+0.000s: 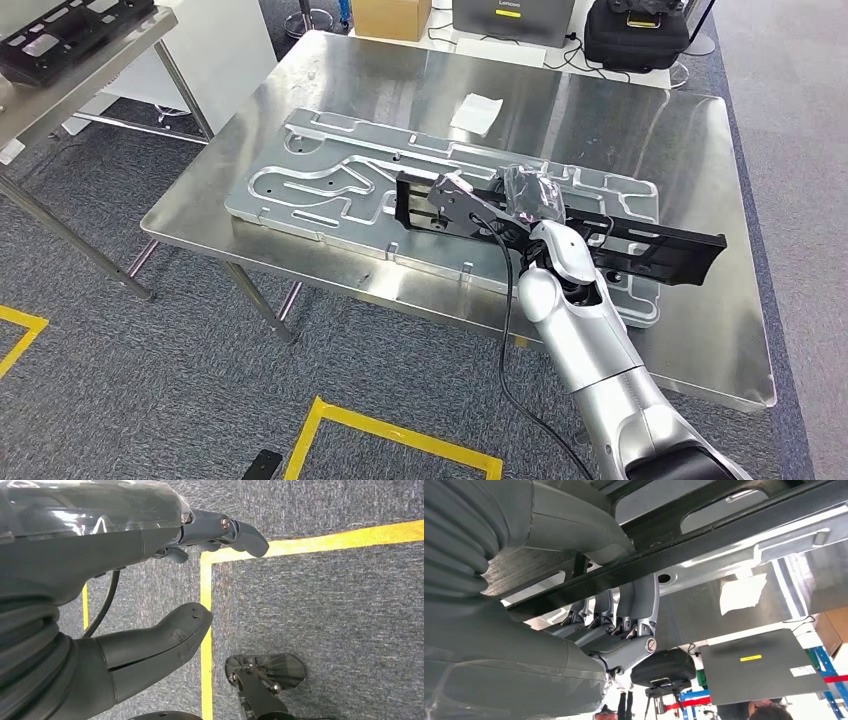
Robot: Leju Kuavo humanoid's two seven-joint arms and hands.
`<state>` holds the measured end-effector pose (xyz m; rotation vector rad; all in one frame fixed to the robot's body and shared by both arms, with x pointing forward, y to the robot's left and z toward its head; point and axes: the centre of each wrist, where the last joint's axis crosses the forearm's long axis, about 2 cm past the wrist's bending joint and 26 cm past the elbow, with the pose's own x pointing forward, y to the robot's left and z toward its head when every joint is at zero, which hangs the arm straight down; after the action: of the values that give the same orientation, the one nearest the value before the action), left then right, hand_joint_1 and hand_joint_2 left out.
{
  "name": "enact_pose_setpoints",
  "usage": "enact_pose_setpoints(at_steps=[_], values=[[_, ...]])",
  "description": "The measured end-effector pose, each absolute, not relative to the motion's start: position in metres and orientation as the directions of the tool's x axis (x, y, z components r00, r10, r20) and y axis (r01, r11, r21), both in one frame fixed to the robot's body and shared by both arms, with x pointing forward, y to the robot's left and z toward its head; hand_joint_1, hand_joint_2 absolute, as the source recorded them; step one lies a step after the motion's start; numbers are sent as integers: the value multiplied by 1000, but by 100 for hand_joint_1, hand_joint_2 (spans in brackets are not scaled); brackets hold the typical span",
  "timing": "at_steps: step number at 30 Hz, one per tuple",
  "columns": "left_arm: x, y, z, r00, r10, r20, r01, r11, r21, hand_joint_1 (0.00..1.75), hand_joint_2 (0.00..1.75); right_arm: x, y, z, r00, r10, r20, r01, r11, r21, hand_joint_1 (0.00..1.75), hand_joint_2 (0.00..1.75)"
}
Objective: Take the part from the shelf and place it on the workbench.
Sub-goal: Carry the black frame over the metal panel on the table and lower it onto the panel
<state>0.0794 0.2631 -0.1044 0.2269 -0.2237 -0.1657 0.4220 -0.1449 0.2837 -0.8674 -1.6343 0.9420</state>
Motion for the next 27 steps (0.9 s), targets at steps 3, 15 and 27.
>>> enact_pose_setpoints(at_steps=[3,15,27], values=[[79,263,-104,962,-188,199,138,960,242,0,175,422,-145,284,-226,885,407,91,436,-896,175,175],[78,262,-105,960,-208,186,160,957,242,0,175,420,-147,274,-219,888,405,74,429,-900,175,175],[79,261,-104,961,-208,182,162,958,238,0,175,420,-145,276,-229,893,388,79,414,-907,175,175]])
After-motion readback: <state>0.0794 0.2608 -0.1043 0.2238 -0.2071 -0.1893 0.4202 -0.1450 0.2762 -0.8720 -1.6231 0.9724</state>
